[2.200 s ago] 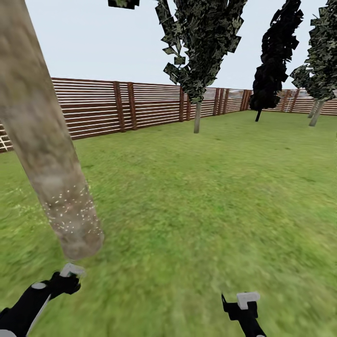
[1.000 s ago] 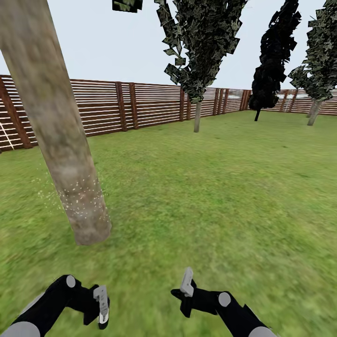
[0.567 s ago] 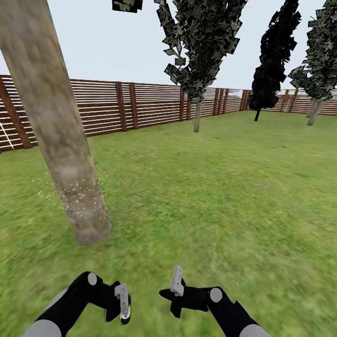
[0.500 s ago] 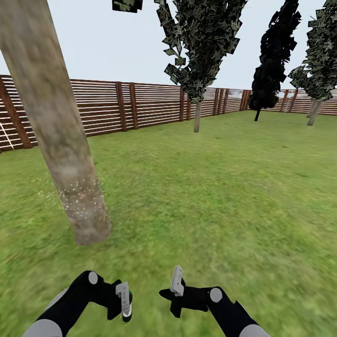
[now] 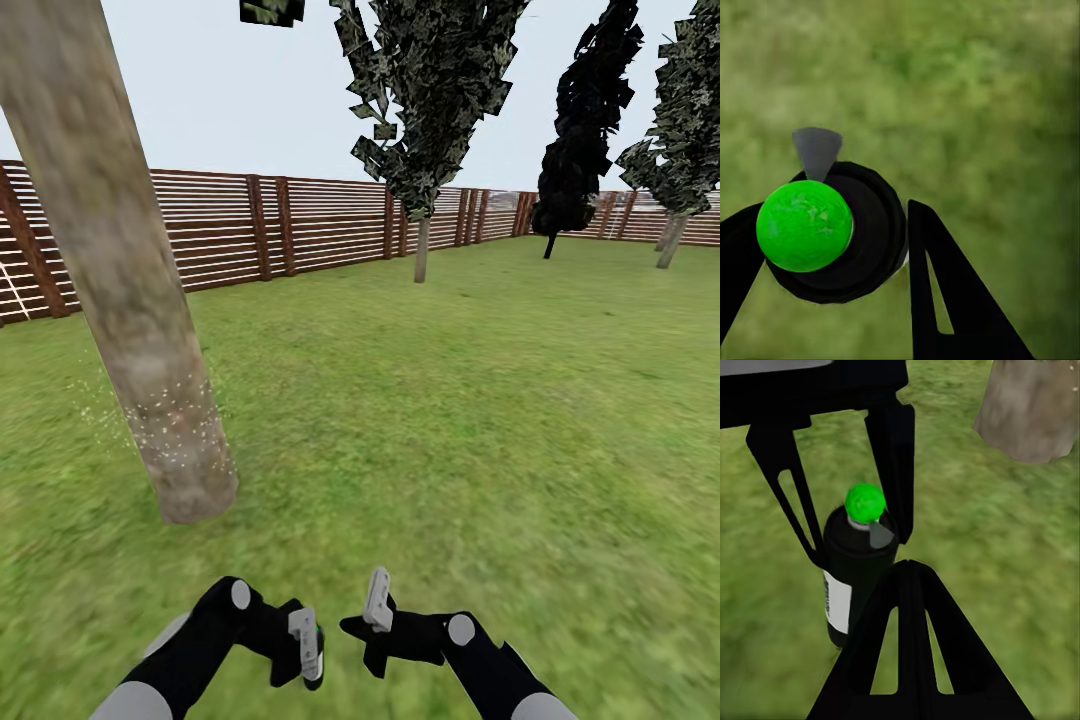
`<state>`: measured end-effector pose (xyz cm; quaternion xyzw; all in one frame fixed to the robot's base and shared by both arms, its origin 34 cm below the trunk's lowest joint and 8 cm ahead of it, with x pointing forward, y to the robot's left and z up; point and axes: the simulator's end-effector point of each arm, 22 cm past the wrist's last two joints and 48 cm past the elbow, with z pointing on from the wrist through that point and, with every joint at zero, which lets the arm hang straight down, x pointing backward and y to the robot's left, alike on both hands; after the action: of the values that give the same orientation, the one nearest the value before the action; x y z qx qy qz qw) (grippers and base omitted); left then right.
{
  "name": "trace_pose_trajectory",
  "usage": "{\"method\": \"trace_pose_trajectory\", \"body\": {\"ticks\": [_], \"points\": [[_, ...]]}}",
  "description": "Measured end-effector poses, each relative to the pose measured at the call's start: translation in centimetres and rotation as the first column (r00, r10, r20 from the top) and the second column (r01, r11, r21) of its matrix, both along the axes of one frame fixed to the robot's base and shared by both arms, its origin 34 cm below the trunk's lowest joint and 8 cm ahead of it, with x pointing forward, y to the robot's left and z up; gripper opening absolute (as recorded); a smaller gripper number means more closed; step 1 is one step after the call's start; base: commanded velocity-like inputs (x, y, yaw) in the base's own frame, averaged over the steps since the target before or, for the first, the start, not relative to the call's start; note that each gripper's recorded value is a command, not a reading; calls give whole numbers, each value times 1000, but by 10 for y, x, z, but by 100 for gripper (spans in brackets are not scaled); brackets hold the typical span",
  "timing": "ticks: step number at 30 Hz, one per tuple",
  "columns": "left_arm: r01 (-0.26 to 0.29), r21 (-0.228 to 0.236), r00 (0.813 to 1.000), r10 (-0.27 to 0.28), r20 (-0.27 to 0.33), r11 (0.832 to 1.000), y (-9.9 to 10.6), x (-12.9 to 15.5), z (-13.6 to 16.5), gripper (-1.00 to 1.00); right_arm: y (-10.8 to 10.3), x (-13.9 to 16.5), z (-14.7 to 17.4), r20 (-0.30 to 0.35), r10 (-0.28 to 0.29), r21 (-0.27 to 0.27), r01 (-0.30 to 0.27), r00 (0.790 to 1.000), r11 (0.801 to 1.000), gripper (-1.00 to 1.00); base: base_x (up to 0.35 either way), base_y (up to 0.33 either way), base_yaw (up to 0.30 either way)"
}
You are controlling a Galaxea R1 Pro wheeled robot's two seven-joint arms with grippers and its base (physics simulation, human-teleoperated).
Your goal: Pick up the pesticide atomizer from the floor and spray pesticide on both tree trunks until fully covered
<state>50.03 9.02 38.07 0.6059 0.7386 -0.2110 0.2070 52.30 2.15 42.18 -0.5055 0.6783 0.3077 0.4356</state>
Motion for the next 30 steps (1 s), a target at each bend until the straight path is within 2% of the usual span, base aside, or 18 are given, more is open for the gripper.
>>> {"method": "trace_pose_trajectory", "body": {"ticks": [3,13,16,24,30], "points": [[5,-13,1000,-5,3,1000,-10,0,2,-100,0,0,0,0,-1,1,1,1000,1000,-100,0,0,0],[-20,-6,999,21,39,1000,-9,9,1,-100,0,0,0,1,-1,1,1,1000,1000,-100,0,0,0],[-21,-6,999,21,39,1000,-10,8,1,-100,0,1,1,1,-1,2,1,1000,1000,-100,0,0,0],[-15,-33,999,16,42,999,-29,7,5,-100,0,1,1,1,-1,2,1,1000,1000,-100,0,0,0],[-12,-38,999,13,41,999,-32,6,6,-100,0,1,1,1,-1,2,1,1000,1000,-100,0,0,0]]}}
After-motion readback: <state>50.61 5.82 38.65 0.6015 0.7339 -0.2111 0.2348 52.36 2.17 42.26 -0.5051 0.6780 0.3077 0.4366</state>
